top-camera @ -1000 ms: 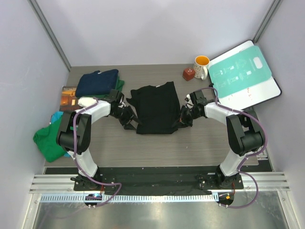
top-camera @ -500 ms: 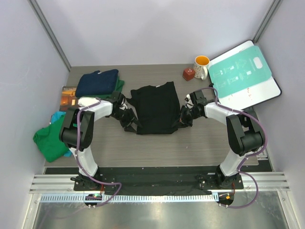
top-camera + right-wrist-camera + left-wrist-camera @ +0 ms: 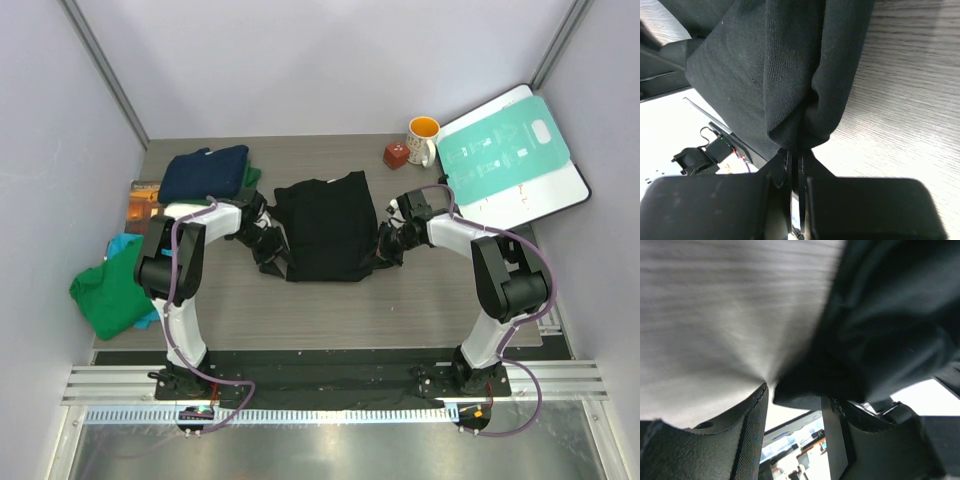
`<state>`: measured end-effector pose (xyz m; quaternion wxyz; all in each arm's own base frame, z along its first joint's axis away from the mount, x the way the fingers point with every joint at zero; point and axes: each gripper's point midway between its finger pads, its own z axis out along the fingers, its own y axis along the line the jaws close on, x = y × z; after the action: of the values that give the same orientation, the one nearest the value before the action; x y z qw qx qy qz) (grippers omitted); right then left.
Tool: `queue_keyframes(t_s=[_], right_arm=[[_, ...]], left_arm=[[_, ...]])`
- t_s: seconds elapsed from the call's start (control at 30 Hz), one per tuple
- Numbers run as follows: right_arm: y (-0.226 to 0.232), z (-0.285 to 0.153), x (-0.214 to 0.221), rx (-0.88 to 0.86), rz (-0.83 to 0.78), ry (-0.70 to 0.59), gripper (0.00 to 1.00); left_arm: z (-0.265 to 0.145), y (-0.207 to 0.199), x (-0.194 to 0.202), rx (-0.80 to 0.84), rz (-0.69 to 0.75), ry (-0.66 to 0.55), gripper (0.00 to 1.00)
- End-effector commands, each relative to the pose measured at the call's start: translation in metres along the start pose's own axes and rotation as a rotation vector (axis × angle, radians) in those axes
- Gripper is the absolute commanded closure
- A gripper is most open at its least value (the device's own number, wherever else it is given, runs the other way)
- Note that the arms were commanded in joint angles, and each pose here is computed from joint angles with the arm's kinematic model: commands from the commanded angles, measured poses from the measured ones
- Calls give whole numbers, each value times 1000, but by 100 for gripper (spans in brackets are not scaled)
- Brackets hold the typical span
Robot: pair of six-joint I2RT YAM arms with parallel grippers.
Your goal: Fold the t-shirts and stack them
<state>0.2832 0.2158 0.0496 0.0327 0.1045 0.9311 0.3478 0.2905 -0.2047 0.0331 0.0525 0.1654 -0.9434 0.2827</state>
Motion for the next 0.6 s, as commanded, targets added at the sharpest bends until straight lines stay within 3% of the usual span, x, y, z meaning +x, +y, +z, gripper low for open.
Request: queue_keyframes(t_s=[0.0,0.43,0.57], right_arm=[[17,-5,-10,-48,-28,-19,99],[14,-3,-9,-41,-22,-18,99],[15,-4,-10,-41,-21,-23,99]], left_arm=[[8,7,1,-23,25,30,53],[26,0,3,34,47,27,56],[25,-5,6,41,48,24,94]])
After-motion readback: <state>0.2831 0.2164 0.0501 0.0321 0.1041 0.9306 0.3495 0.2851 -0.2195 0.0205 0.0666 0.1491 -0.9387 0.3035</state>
